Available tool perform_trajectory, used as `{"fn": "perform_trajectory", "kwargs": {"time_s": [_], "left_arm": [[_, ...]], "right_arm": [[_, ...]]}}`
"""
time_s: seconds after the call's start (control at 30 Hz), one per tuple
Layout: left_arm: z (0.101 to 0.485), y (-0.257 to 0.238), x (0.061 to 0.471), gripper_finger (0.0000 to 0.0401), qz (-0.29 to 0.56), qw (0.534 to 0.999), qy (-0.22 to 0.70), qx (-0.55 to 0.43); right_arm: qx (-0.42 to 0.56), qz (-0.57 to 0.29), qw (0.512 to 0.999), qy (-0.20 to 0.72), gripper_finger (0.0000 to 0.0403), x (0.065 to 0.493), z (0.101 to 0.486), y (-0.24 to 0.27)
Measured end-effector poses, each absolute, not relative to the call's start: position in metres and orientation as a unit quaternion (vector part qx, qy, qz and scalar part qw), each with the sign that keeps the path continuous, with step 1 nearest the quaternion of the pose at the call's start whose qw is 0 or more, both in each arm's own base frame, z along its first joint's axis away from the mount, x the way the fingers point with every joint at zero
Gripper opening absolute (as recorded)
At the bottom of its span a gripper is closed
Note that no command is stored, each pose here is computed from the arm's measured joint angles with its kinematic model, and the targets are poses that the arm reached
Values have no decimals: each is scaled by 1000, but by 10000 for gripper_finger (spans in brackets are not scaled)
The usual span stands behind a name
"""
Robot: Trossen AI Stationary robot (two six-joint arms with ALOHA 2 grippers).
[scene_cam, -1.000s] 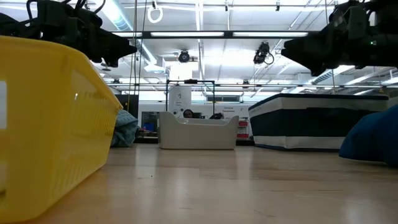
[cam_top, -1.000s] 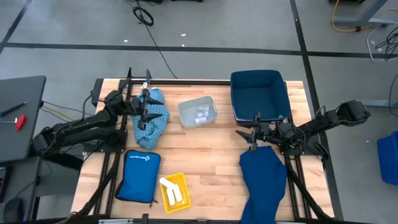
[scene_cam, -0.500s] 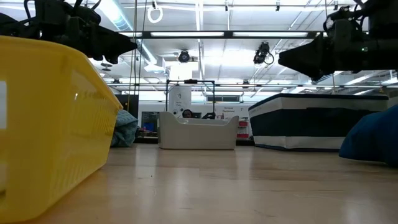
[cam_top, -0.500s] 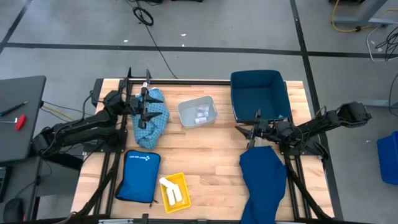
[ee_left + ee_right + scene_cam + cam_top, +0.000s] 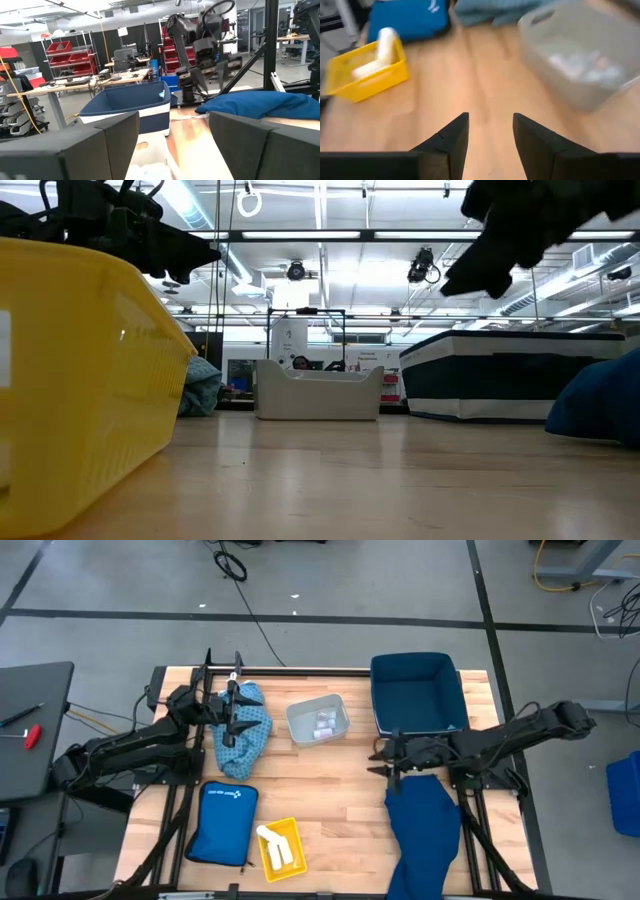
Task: Pick & place medical supplies in basket/bin
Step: Put the blue patient gown into the blue laundry organizer
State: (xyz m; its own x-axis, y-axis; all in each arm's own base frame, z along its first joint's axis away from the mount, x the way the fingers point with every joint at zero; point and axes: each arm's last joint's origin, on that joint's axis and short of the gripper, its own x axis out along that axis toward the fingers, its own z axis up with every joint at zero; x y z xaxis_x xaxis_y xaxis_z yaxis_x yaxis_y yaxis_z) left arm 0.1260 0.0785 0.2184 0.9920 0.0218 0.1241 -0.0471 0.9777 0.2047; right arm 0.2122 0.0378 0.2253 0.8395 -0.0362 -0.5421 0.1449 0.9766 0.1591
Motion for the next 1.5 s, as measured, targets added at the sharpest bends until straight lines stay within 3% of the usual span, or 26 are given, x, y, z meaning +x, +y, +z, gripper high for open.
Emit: {"fn": "perform_trajectory", "kwargs": {"time_s": [0.23,0.5,0.73,0.93,1.27,1.5], "left_arm": [[218,79,126,246,17,993,-61,99],[218,78,126,246,16,993,-60,98],[218,78,126,246,15,993,-60,99],[218,78,126,246,13,993,-59,99],[218,78,126,246,13,993,-58,98],[218,78,126,246,13,993,-58,100]], "right_arm": [[239,-26,872,427,160,203,250,52],[390,3,701,597,160,195,235,87],[407,-31,582,703,160,184,216,116],[358,-89,594,715,160,186,196,126],[297,-44,665,684,160,224,150,143],[246,-69,671,696,160,238,126,128]]}}
